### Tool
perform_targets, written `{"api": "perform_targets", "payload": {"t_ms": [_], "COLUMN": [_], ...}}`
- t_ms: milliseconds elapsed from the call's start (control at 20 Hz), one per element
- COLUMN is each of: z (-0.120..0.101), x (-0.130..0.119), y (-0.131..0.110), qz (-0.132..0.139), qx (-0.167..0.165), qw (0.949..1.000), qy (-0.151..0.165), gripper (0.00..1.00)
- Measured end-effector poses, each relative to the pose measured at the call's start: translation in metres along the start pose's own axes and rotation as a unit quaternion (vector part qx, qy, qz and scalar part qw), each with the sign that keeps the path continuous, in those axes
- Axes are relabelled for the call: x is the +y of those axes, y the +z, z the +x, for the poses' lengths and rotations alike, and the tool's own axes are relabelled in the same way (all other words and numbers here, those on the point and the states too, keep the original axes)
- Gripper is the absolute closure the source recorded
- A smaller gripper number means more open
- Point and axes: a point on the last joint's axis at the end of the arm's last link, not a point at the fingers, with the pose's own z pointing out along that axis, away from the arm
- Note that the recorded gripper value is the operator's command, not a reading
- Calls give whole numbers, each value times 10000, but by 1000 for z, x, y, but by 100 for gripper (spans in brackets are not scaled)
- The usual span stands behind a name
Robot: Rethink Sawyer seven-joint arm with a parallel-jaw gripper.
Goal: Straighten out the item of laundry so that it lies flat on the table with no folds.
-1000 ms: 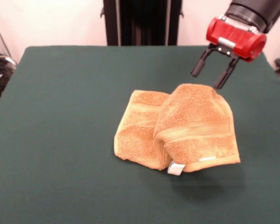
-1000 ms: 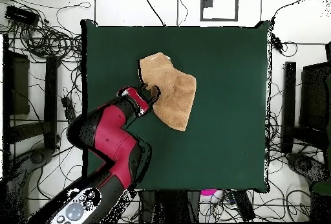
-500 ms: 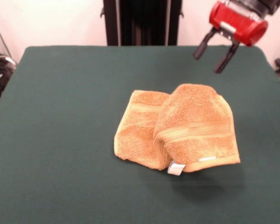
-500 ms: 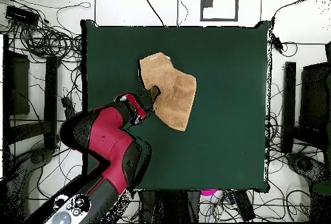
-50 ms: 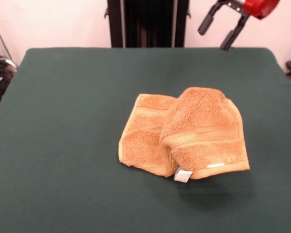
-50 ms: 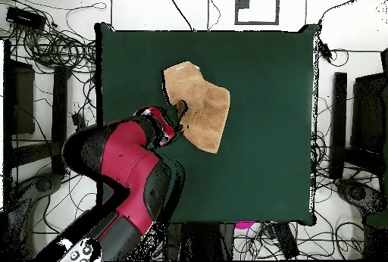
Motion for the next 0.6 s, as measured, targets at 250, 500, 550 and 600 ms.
{"api": "perform_targets", "payload": {"t_ms": [250, 500, 550, 600], "z": [-27, -60, -66, -68], "x": [3, -8, -13, -16], "y": [14, 63, 77, 83], "qz": [-399, -669, -662, -644], "qx": [-258, -569, -639, -655], "qw": [9984, 9934, 9926, 9924], "qy": [300, 734, 798, 813], "gripper": [0, 0, 0, 0]}}
